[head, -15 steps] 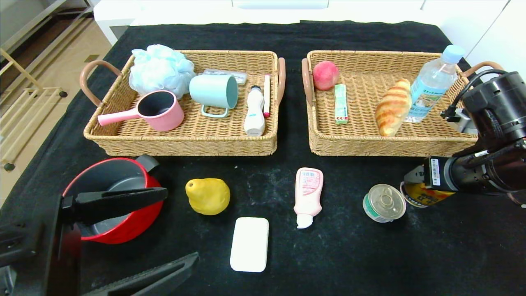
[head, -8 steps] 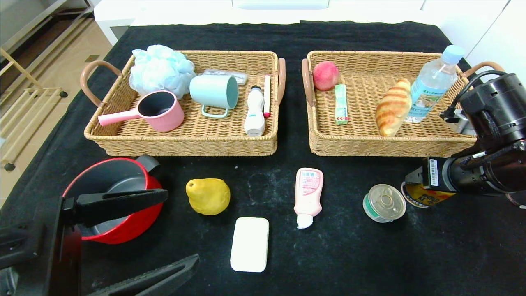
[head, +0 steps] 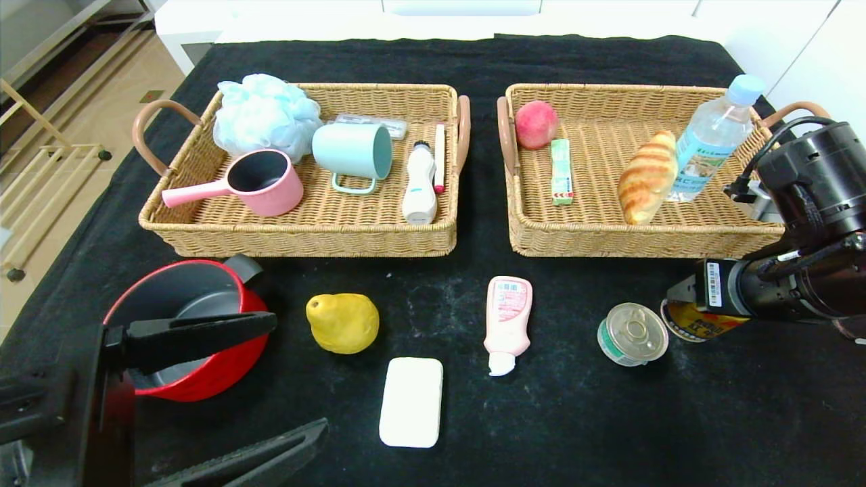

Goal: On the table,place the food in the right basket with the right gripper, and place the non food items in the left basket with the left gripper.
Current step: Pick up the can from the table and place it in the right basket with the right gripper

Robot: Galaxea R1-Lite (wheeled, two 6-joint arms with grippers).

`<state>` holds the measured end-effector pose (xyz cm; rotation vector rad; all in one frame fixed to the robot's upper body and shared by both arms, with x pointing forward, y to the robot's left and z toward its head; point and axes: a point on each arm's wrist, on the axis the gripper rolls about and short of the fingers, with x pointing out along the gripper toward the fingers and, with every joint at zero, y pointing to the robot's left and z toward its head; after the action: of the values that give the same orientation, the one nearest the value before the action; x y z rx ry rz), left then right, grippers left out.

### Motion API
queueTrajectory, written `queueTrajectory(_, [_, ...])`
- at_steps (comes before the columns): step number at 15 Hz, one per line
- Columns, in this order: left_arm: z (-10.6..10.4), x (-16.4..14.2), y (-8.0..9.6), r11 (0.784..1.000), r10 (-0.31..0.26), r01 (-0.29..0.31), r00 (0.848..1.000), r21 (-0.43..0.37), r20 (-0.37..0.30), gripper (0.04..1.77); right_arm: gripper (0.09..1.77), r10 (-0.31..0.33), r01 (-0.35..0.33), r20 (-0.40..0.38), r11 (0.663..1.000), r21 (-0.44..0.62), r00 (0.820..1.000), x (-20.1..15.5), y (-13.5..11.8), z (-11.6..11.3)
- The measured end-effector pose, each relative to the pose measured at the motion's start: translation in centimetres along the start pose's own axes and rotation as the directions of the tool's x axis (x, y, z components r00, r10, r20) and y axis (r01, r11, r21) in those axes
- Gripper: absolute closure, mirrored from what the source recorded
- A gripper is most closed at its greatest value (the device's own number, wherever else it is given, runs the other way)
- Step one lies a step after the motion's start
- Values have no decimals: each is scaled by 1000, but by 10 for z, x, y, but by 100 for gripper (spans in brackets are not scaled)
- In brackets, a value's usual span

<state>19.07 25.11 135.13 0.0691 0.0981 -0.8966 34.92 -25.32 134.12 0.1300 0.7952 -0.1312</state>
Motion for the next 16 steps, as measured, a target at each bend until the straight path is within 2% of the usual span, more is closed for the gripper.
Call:
queueTrajectory(4, [0, 1, 0, 1000, 0, 0, 1000, -1, -2, 9, 64, 10, -10, 13, 1000, -6, 1000, -11, -2, 0])
queueTrajectory(10, [-2, 1, 0, 1000, 0, 0, 1000, -3, -8, 9, 64, 87, -80, 146, 995, -55, 985, -53, -3, 13])
queueTrajectory(13, [-2, 1, 0, 1000, 0, 0, 1000, -5, -10, 9, 65, 171, -152, 205, 983, -107, 964, -79, 7, 15])
queueTrajectory(16, [-2, 1, 1, 1000, 14, -14, 1000, -6, -10, 9, 65, 251, -217, 263, 965, -150, 932, -99, 18, 23])
